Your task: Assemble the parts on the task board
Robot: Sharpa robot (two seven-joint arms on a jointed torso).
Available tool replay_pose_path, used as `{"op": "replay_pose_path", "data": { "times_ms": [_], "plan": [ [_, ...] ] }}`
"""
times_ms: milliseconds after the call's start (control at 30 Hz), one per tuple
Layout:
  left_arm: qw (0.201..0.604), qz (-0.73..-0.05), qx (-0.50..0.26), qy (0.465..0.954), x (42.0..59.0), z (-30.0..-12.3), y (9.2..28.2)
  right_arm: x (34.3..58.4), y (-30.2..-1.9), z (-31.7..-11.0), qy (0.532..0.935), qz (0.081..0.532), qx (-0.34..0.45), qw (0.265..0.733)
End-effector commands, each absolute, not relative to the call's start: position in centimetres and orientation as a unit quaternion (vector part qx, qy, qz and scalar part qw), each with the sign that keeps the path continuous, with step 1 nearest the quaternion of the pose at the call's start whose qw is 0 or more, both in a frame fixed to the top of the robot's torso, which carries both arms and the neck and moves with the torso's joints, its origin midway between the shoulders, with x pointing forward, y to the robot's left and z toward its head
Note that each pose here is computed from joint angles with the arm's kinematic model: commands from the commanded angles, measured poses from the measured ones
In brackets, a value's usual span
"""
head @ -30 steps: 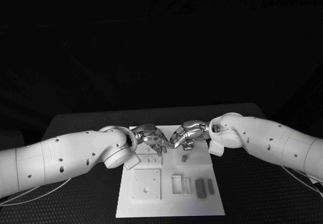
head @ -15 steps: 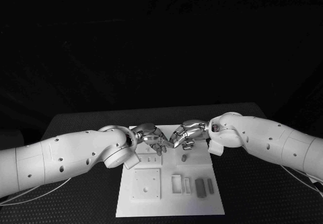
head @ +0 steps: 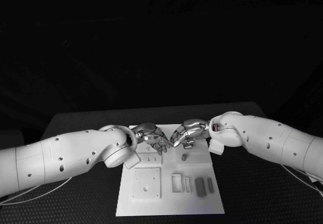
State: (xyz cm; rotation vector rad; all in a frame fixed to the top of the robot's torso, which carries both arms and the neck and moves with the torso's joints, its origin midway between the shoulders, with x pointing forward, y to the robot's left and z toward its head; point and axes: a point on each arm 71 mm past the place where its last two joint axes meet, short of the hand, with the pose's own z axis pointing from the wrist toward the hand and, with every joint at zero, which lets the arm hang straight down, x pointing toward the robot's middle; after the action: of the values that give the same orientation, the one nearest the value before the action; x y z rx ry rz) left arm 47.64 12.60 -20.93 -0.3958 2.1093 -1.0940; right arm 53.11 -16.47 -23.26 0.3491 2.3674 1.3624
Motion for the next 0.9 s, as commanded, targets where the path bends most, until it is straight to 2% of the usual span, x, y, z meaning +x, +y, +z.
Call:
{"op": "replay_pose_path", "data": {
  "times_ms": [33, 333, 900],
  "plan": [
    [0.359, -0.436, -0.153, 0.811, 47.57, -20.73, 12.19, 52.71, -15.53, -23.09, 0.839, 0.502, 0.113, 0.176],
    [0.367, -0.439, -0.156, 0.805, 47.72, -20.61, 12.40, 52.69, -15.57, -23.17, 0.840, 0.501, 0.113, 0.175],
    [0.355, -0.449, -0.154, 0.805, 47.65, -20.63, 12.25, 52.87, -15.77, -23.16, 0.829, 0.513, 0.135, 0.178]
  ]
}}
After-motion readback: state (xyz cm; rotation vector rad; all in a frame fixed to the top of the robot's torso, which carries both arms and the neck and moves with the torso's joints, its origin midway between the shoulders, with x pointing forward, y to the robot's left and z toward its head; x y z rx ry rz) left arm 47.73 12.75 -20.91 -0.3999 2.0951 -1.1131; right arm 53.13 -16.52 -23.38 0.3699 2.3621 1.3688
